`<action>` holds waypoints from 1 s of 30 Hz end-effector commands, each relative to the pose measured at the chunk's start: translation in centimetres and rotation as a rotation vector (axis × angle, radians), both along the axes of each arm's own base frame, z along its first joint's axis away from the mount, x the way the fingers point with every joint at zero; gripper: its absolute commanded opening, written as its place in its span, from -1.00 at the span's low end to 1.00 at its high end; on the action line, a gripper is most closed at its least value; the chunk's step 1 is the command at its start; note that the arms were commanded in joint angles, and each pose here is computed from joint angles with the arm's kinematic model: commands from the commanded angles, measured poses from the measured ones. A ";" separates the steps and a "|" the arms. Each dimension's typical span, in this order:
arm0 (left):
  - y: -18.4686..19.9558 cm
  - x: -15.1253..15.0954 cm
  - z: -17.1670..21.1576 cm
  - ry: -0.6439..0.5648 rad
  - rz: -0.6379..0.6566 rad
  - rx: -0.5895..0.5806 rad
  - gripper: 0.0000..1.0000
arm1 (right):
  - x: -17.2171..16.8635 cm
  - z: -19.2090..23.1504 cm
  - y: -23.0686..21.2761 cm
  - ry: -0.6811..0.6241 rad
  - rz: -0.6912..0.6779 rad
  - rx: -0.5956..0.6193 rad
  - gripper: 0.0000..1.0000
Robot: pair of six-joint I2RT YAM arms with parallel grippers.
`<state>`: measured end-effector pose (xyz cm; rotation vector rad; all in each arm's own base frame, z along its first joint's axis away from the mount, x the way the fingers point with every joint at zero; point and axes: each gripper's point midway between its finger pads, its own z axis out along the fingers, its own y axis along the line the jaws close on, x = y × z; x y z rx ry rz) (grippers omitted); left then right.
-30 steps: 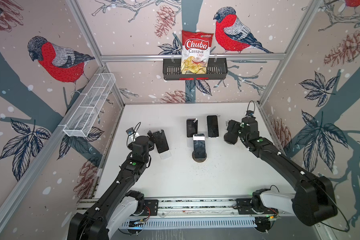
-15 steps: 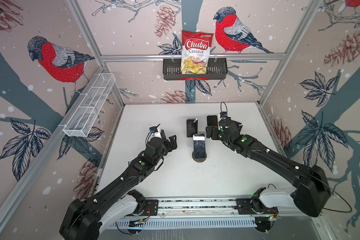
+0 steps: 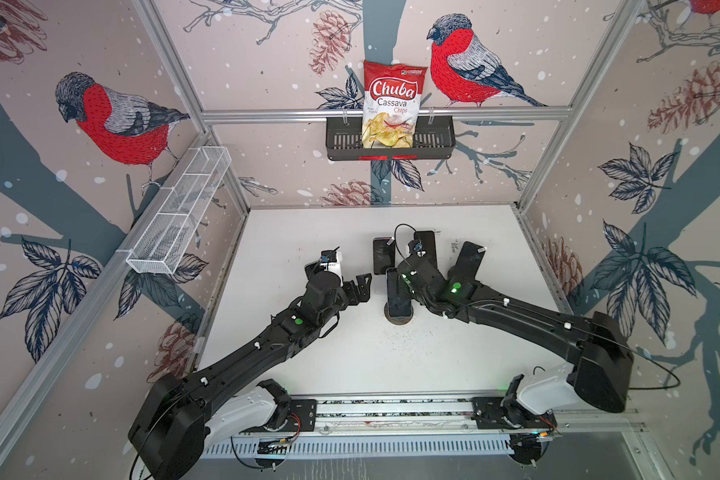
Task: Remove the phone from the phone stand
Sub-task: 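Reach the right gripper toward the teal-edged phone while the left arm advances, then close the right gripper on the teal-edged phone's lower edge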
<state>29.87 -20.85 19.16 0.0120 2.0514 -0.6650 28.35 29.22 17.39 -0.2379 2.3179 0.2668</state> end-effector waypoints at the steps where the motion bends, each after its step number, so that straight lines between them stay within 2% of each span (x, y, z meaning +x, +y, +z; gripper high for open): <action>1: -0.3 -0.1 0.3 -0.032 -0.037 0.029 0.93 | -0.3 -0.7 -0.2 0.018 -0.048 -0.038 0.98; 9: -1.1 -0.2 0.4 -0.037 -0.061 -0.028 0.93 | -0.6 -2.3 0.0 0.060 -0.036 -0.133 0.99; 19: -0.7 -0.6 0.4 -0.007 -0.024 -0.089 0.93 | -0.7 -4.5 -1.6 0.080 -0.008 -0.156 1.00; 22: -0.9 -0.8 0.4 0.002 -0.035 -0.107 0.93 | -0.8 -5.0 -1.4 0.099 0.014 -0.124 1.00; 30: -1.6 -0.9 -0.9 0.037 -0.061 -0.115 0.93 | -1.3 -2.8 -0.4 0.063 0.048 -0.045 0.99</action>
